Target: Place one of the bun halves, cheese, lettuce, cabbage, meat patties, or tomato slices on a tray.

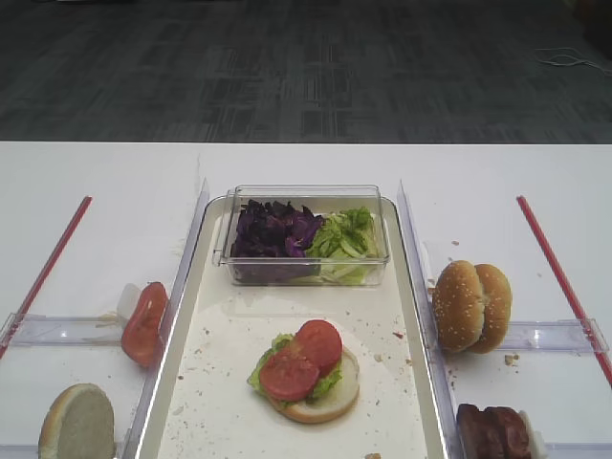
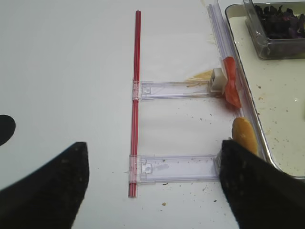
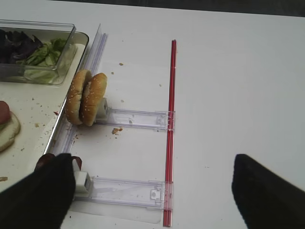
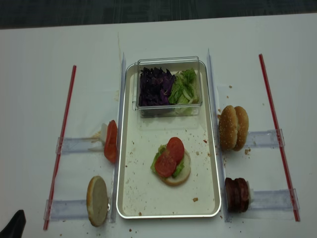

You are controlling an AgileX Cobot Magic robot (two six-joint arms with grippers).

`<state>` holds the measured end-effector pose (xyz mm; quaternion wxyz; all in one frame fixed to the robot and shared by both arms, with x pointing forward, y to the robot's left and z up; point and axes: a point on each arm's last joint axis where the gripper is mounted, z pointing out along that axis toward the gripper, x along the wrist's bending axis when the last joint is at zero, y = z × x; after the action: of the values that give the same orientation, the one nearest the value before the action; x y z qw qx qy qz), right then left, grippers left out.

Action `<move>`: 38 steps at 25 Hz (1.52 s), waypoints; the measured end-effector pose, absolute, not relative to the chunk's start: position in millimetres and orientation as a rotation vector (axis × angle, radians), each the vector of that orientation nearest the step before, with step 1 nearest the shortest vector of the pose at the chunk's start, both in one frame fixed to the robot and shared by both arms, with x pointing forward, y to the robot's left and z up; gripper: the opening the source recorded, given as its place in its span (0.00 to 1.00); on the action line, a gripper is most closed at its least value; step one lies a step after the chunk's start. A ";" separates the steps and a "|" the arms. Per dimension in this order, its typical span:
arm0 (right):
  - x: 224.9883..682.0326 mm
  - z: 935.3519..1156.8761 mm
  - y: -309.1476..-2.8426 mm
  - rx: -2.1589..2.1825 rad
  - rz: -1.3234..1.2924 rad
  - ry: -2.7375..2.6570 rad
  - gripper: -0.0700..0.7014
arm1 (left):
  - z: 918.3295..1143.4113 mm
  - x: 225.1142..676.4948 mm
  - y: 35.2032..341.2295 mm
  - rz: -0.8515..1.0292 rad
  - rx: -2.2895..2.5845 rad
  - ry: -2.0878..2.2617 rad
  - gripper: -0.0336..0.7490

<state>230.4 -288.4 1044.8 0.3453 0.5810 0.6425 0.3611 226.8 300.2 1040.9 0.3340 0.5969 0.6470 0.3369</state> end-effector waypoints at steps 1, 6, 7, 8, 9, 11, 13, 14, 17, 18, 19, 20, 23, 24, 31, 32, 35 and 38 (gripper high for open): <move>230.4 1044.8 -288.4 1.508 0.938 1.668 0.99 | 1040.9 226.8 300.2 0.879 1.558 1.689 0.75; 230.4 1044.8 -288.4 1.508 0.938 1.668 0.99 | 1040.9 226.8 300.2 0.879 1.558 1.689 0.75; 230.4 1044.8 -288.4 1.508 0.938 1.668 0.99 | 1040.9 226.8 300.2 0.879 1.558 1.689 0.75; 230.4 1044.8 -288.4 1.508 0.938 1.668 0.98 | 1040.9 226.8 300.2 0.879 1.558 1.689 0.75; 230.4 1044.8 -288.4 1.508 0.938 1.668 0.98 | 1040.9 226.8 300.2 0.879 1.558 1.689 0.75; 230.4 1044.8 -288.4 1.508 0.938 1.668 0.98 | 1040.9 226.8 300.2 0.879 1.558 1.689 0.75; 230.4 1044.8 -288.4 1.508 0.938 1.668 0.98 | 1040.9 226.8 300.2 0.879 1.558 1.689 0.75; 230.4 1044.8 -288.4 1.508 0.938 1.668 0.99 | 1040.9 226.8 300.2 0.879 1.558 1.689 0.75; 230.4 1044.8 -288.4 1.508 0.938 1.668 0.99 | 1040.9 226.8 300.2 0.879 1.558 1.689 0.75; 230.4 1044.8 -288.4 1.508 0.938 1.668 0.99 | 1040.9 226.8 300.2 0.879 1.558 1.689 0.75; 230.4 1044.8 -288.4 1.508 0.938 1.668 0.99 | 1040.9 226.8 300.2 0.879 1.558 1.689 0.75; 230.4 1044.8 -288.4 1.508 0.938 1.668 0.98 | 1040.9 226.8 300.2 0.879 1.558 1.689 0.75; 230.4 1044.8 -288.4 1.508 0.938 1.668 0.99 | 1040.9 226.8 300.2 0.879 1.558 1.689 0.75; 230.4 1044.8 -288.4 1.508 0.938 1.668 0.99 | 1040.9 226.8 300.2 0.879 1.558 1.689 0.75; 230.4 1044.8 -288.4 1.508 0.938 1.668 0.99 | 1040.9 226.8 300.2 0.879 1.558 1.689 0.75; 230.4 1044.8 -288.4 1.508 0.938 1.668 0.98 | 1040.9 226.8 300.2 0.879 1.558 1.689 0.75; 230.4 1044.8 -288.4 1.508 0.938 1.668 0.98 | 1040.9 226.8 300.2 0.879 1.558 1.689 0.75; 230.4 1044.8 -288.4 1.508 0.938 1.668 0.98 | 1040.9 226.8 300.2 0.879 1.558 1.689 0.75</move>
<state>230.4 -288.4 1044.8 0.3453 0.5810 0.6425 0.3611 226.8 300.2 1040.9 0.3340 0.5969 0.6470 0.3369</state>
